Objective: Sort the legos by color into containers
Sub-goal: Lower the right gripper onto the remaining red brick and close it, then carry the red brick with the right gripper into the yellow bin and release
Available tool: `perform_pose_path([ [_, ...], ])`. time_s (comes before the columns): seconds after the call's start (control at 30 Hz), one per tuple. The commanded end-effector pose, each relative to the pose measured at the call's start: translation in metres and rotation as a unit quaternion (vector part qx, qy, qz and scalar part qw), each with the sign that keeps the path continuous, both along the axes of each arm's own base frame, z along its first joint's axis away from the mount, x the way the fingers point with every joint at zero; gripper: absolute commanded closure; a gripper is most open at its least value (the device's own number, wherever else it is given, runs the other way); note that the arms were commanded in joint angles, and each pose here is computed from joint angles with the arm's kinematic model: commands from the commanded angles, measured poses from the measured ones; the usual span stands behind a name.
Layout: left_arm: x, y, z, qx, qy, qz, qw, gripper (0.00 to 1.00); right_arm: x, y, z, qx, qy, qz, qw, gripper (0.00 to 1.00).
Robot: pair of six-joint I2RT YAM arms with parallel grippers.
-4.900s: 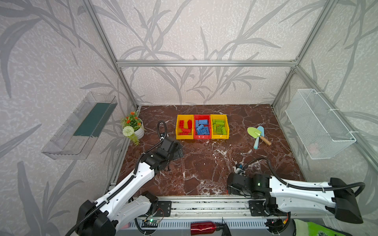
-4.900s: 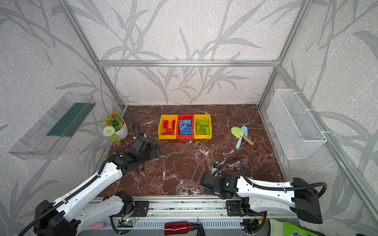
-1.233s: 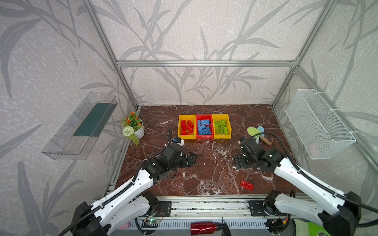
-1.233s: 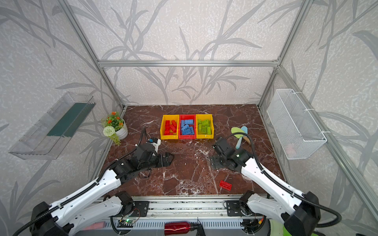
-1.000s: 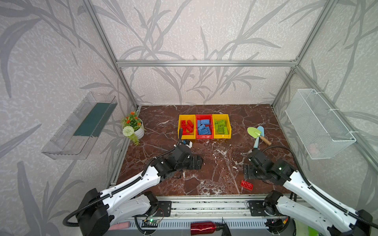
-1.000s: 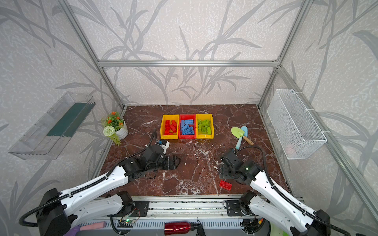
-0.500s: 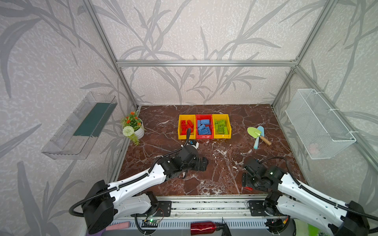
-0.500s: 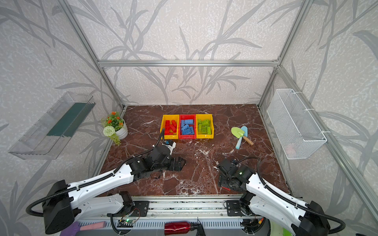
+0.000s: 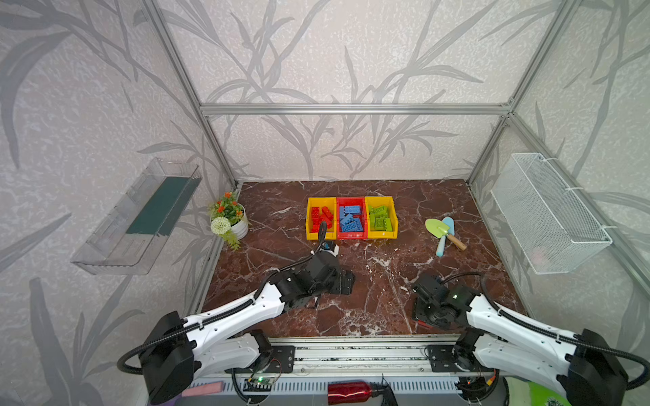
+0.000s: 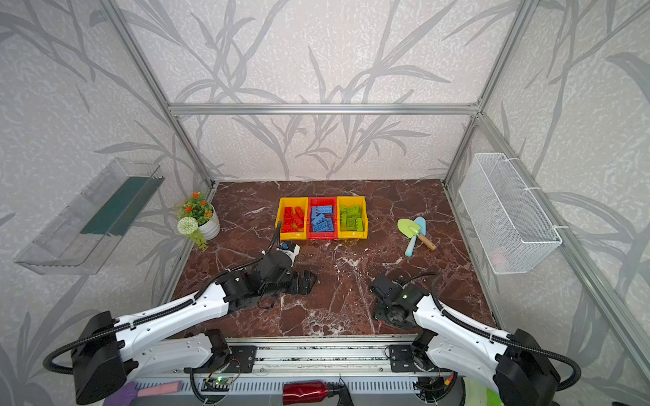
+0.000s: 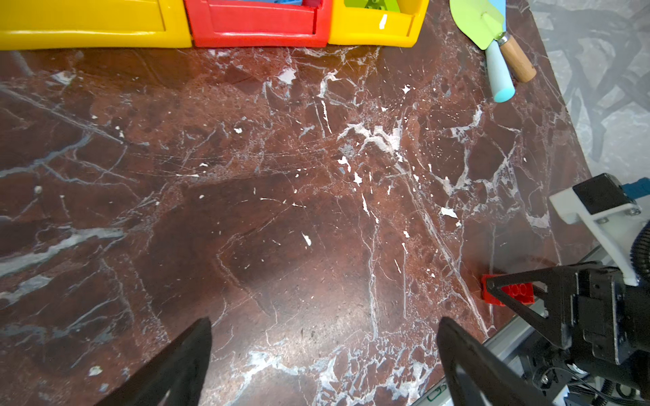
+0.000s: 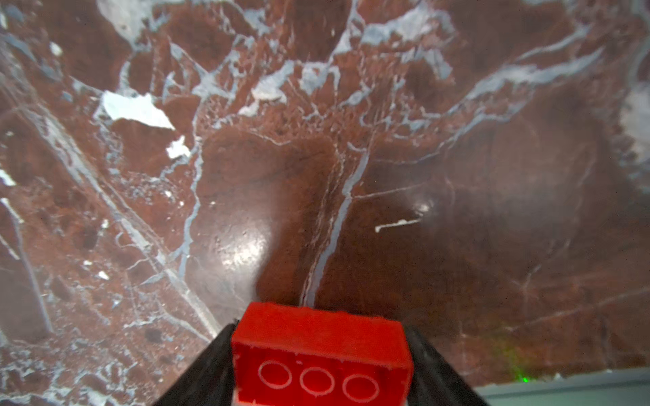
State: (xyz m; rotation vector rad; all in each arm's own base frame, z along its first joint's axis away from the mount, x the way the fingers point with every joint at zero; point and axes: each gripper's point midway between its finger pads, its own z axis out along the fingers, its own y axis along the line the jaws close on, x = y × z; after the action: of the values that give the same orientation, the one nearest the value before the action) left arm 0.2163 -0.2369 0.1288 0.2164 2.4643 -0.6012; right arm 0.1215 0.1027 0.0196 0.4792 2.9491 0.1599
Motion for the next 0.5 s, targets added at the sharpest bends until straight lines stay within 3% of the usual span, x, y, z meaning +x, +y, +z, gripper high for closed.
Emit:
perform_pose_path([
  [0.0, 0.000, 0.013, -0.002, 0.017, -0.008, 0.020, 1.000, 0.01, 0.000, 0.002, -0.006, 0.000, 0.005, -0.002, 1.000, 0.44],
  [0.13, 0.000, 0.018, -0.001, 0.022, -0.010, 0.026, 0.999, 0.01, 0.005, 0.006, -0.001, -0.002, 0.001, 0.007, 1.000, 0.58],
  [0.47, 0.003, 0.038, -0.002, 0.040, -0.021, 0.065, 0.997, 0.01, 0.060, 0.065, 0.045, 0.061, -0.071, 0.071, 0.993, 0.63],
])
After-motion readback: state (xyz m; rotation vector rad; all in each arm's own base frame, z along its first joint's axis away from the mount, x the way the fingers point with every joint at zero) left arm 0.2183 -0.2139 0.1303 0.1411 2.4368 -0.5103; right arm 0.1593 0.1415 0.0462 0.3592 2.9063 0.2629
